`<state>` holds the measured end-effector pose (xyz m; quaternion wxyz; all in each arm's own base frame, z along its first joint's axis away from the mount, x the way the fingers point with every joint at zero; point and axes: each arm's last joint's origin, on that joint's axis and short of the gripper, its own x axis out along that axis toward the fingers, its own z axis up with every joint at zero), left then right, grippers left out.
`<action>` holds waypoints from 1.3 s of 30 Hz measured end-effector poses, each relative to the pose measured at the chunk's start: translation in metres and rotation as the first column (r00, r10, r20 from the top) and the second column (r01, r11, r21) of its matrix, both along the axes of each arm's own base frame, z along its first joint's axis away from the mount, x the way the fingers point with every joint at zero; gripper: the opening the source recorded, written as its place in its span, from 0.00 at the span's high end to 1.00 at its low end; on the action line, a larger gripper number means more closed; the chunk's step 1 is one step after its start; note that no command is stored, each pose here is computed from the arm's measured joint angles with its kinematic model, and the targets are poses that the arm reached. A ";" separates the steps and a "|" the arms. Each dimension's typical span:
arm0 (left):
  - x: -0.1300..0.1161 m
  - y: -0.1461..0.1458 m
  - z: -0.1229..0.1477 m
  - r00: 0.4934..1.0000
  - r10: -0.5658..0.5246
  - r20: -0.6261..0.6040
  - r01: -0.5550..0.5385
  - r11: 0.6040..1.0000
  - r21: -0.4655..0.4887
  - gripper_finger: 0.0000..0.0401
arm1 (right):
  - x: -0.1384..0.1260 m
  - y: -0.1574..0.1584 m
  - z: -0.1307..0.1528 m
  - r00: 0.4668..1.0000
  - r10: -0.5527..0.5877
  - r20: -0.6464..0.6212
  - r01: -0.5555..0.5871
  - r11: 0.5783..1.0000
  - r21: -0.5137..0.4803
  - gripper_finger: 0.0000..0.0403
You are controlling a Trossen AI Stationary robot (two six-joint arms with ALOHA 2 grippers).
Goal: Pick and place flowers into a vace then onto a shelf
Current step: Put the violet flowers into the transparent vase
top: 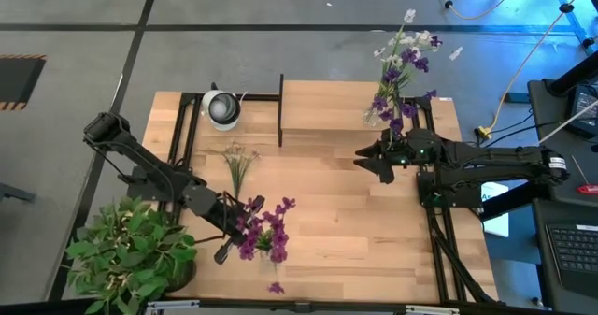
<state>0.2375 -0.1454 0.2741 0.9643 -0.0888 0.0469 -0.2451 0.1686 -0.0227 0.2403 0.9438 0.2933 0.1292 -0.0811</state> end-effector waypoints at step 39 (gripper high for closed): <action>-0.005 0.001 -0.079 0.992 0.062 -0.114 -0.065 0.998 -0.020 0.95 | 0.000 0.000 0.000 1.000 0.000 0.000 0.000 1.000 0.000 0.43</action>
